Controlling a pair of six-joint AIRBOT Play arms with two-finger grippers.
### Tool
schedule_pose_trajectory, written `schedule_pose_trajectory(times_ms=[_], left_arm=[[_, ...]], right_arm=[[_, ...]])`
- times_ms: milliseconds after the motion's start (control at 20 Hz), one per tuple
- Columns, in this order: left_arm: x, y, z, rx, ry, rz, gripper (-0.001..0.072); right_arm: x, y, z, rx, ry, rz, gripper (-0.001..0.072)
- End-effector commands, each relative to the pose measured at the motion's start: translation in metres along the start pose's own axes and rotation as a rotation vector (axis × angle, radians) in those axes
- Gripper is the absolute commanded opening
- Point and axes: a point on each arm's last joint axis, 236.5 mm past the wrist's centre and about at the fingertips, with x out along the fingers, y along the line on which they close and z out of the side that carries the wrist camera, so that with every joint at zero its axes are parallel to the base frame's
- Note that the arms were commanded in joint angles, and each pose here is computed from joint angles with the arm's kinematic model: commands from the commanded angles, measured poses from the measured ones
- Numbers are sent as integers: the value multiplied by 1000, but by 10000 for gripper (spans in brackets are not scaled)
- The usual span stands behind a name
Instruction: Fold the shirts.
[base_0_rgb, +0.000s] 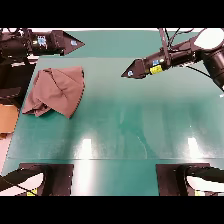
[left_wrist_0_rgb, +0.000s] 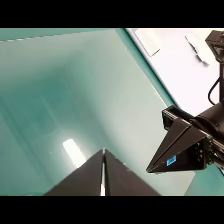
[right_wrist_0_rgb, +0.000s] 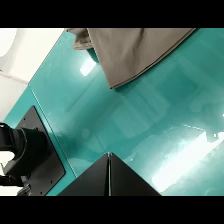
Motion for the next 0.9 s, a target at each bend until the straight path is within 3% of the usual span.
schedule_pose_trajectory(times_ms=[0, 50, 100, 200, 300, 400, 550, 650, 850], left_arm=[[-3, 11, -4, 9, 22, 40, 62], [-10, 40, -8, -10, 41, 145, 453], [-28, 83, -9, -72, 46, 303, 668], [-89, 167, -3, -176, -1, 609, 672], [-147, 223, 1, -285, -77, 747, 671], [-189, 271, -30, -432, -54, 830, 671], [-212, 318, -106, -633, 57, 877, 672], [-210, 337, -140, -702, 74, 895, 672], [-181, 358, -158, -756, 56, 792, 672]], right_arm=[[-1, 4, -9, 0, 39, 15, 20], [-4, 4, -8, 10, 40, 13, 21], [-13, 1, 2, 61, 2, -2, 21], [-49, -4, 34, 100, -160, -51, 22], [-99, -13, 57, 100, -318, -119, 49], [-131, -30, 54, 120, -354, -182, 269], [-158, -70, 31, 194, -338, -279, 295], [-162, -96, 10, 280, -333, -304, 379], [-151, -134, -24, 388, -347, -334, 379]])
